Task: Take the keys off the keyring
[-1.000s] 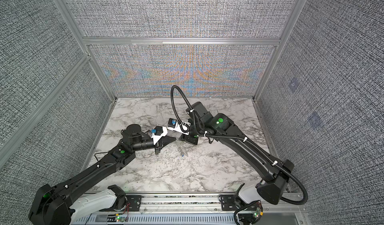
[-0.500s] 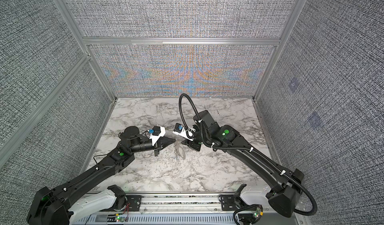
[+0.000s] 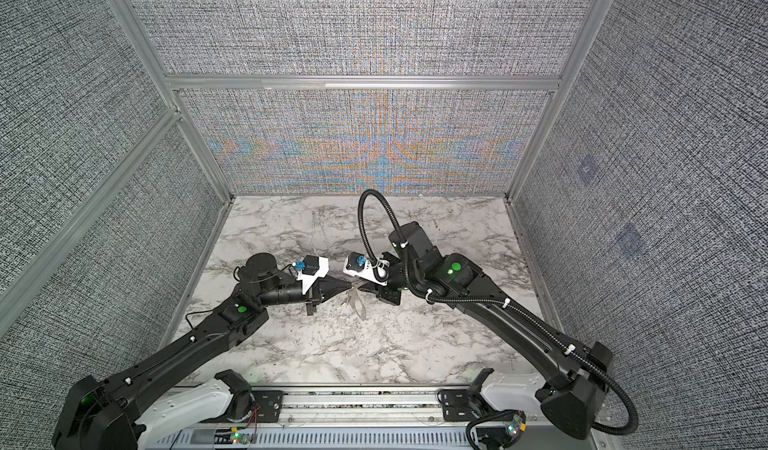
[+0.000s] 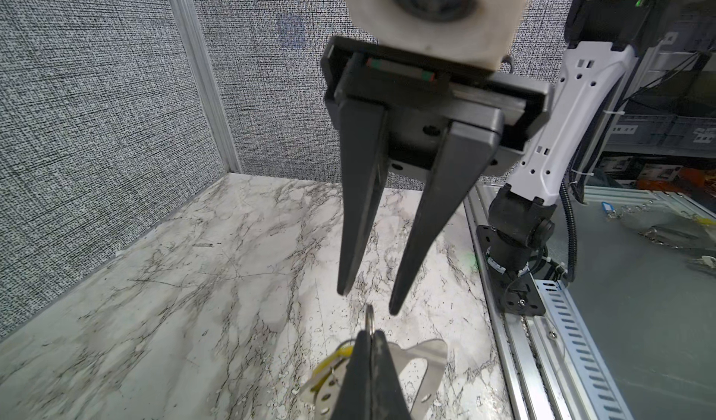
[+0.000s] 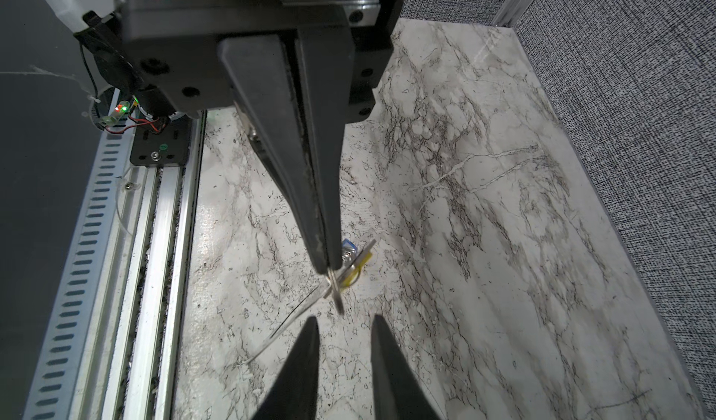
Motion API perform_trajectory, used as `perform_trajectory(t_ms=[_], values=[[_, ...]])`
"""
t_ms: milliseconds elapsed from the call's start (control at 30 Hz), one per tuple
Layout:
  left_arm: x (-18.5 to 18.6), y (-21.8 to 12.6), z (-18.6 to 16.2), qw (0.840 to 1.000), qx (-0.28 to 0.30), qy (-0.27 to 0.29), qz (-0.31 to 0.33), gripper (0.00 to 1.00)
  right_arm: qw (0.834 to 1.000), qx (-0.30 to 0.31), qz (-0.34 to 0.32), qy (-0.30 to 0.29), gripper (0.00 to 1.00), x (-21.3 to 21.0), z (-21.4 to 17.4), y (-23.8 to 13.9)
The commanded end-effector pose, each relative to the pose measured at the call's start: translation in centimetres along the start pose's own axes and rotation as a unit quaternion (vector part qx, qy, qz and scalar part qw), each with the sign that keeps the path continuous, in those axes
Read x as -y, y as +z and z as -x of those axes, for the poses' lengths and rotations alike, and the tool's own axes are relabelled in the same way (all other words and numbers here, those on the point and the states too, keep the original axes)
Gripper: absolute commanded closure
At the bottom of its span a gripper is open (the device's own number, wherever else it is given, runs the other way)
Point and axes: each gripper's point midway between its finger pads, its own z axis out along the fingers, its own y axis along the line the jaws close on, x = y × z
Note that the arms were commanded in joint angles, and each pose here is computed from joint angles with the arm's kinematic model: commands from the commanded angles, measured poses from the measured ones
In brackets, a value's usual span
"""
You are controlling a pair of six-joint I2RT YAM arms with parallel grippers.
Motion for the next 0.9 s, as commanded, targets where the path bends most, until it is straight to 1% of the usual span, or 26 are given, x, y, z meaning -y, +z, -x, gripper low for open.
perform_trajectory(t_ms=[0, 233, 300, 533, 633, 667, 700, 733, 800, 867], values=[[0.5, 0.0, 0.6, 1.000, 0.008, 0.018, -0.016, 1.00, 1.000, 0.012, 0.012, -0.016, 0.78, -0.2, 0.6, 0.0], [0.4, 0.2, 0.4, 1.000, 0.001, 0.019, -0.021, 1.00, 1.000, 0.014, 0.021, -0.016, 0.86, -0.4, 0.7, 0.3], [0.3, 0.3, 0.3, 1.000, -0.001, 0.018, -0.022, 1.00, 1.000, 0.013, 0.022, -0.017, 0.91, -0.5, 0.6, 0.2], [0.4, 0.4, 0.2, 0.999, -0.002, 0.014, -0.029, 1.00, 0.999, 0.003, 0.030, -0.014, 0.98, -0.9, 0.1, 0.2], [-0.2, 0.4, 0.0, 1.000, -0.009, 0.021, -0.011, 1.00, 0.999, 0.002, 0.027, -0.017, 1.00, -0.8, 0.0, 0.2], [-0.5, 0.2, -0.1, 0.999, -0.014, 0.029, 0.003, 0.82, 0.999, 0.003, 0.027, -0.017, 1.00, -0.8, 0.0, 0.3], [-0.7, 0.0, 0.0, 0.999, -0.017, 0.039, 0.016, 0.76, 0.999, 0.005, 0.028, -0.017, 1.00, -0.8, 0.1, 0.2], [-0.9, -0.2, 0.0, 0.998, -0.022, 0.049, 0.028, 0.73, 0.999, 0.007, 0.030, -0.017, 1.00, -0.9, 0.2, 0.2], [-1.6, -0.9, 0.1, 0.995, -0.031, 0.067, 0.064, 0.64, 0.999, 0.010, 0.032, -0.013, 1.00, -1.0, 0.3, 0.2], [-1.9, -1.6, 0.0, 0.991, -0.037, 0.089, 0.092, 0.61, 0.999, 0.009, 0.037, -0.012, 1.00, -1.1, 0.2, 0.3]])
